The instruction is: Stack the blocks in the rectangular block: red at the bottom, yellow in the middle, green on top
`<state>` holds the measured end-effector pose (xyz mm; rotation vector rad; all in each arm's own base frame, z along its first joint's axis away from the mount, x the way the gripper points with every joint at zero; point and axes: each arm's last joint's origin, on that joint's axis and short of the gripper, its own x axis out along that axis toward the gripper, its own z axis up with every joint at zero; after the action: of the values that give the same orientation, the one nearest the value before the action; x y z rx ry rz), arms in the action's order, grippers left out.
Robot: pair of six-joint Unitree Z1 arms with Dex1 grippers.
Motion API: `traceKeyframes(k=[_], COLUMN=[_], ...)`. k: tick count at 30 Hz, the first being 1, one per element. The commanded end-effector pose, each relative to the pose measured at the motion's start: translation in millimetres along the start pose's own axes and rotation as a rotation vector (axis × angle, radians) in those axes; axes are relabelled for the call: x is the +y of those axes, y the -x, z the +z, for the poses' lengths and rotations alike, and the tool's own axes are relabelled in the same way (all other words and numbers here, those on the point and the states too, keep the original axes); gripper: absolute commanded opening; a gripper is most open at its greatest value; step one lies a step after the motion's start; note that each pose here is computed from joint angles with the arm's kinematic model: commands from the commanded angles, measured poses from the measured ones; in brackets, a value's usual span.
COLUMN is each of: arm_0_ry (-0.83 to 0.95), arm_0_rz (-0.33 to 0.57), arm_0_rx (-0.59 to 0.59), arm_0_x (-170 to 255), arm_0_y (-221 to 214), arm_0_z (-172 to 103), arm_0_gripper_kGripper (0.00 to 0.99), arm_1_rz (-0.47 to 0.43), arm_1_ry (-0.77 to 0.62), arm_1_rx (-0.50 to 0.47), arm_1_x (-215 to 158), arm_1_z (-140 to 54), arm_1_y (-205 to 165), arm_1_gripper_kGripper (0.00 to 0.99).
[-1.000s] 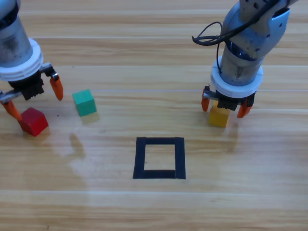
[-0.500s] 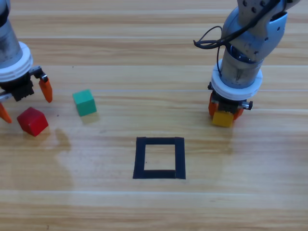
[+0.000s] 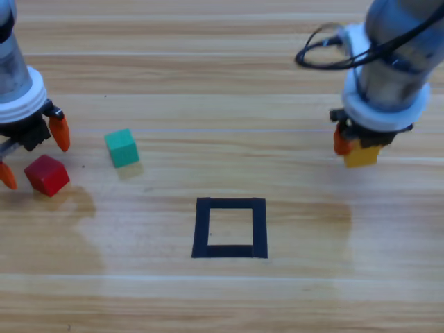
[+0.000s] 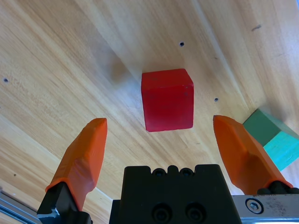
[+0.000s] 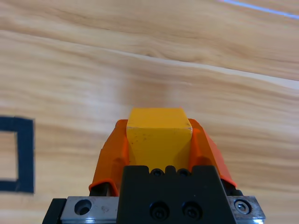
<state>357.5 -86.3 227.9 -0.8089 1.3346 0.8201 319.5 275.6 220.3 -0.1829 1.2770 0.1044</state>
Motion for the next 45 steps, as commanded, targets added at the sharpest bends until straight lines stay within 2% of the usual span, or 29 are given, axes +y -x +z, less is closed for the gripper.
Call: traceKeyframes(k=[1, 3, 13, 16, 21, 26, 29, 31, 34, 36, 40, 42, 45], arm_0_ry=[-0.012, -0.009, -0.003, -0.006, -0.011, -0.011, -0.012, -0.018, -0.038, -0.050, -0.112, -0.214, -0.362], arm_0_rz=[0.097, 0.106, 0.132, 0.135, 0.137, 0.134, 0.137, 0.138, 0.136, 0.128, 0.066, 0.015, -0.058], arm_0_rx=[0.020, 0.022, 0.026, 0.027, 0.031, 0.031, 0.034, 0.035, 0.036, 0.037, 0.020, 0.004, 0.007], arm_0_x=[-10, -11, -21, -25, -30, -30, -29, -28, -26, -23, -19, -24, -17], arm_0_y=[-34, -38, -54, -59, -65, -65, -65, -65, -64, -62, -42, -28, -6], arm_0_z=[-11, -11, -10, -9, -8, -8, -8, -8, -2, 2, 4, 7, 4], arm_0_gripper_kGripper=[0.963, 0.960, 0.937, 0.887, 0.867, 0.741, 0.724, 0.630, 0.420, 0.324, 0.196, 0.150, 0.147], arm_1_rz=[0.105, 0.130, 0.137, 0.137, 0.128, 0.123, 0.123, 0.123, 0.124, 0.122, 0.112, 0.108, 0.103], arm_1_ry=[0.028, 0.015, 0.014, -0.002, -0.019, -0.027, -0.028, -0.028, -0.035, -0.037, -0.040, -0.047, -0.057], arm_1_rx=[-0.055, -0.035, 0.078, 0.083, 0.090, 0.088, 0.089, 0.089, 0.087, 0.084, 0.074, 0.067, 0.058], arm_1_x=[-8, -7, 9, 9, 9, 9, 9, 8, 7, 6, 4, 3, 0], arm_1_z=[-35.3, -36.2, -33.3, -34.4, -34.6, -34.5, -34.8, -35.5, -36.4, -37.3, -37.9, -38.6, -39.7], arm_1_y=[66, 65, 26, 26, 23, 23, 22, 23, 25, 27, 29, 31, 34], arm_1_gripper_kGripper=[0.012, 0.012, 0.014, 0.014, 0.014, 0.014, 0.014, 0.014, 0.014, 0.014, 0.014, 0.014, 0.014])
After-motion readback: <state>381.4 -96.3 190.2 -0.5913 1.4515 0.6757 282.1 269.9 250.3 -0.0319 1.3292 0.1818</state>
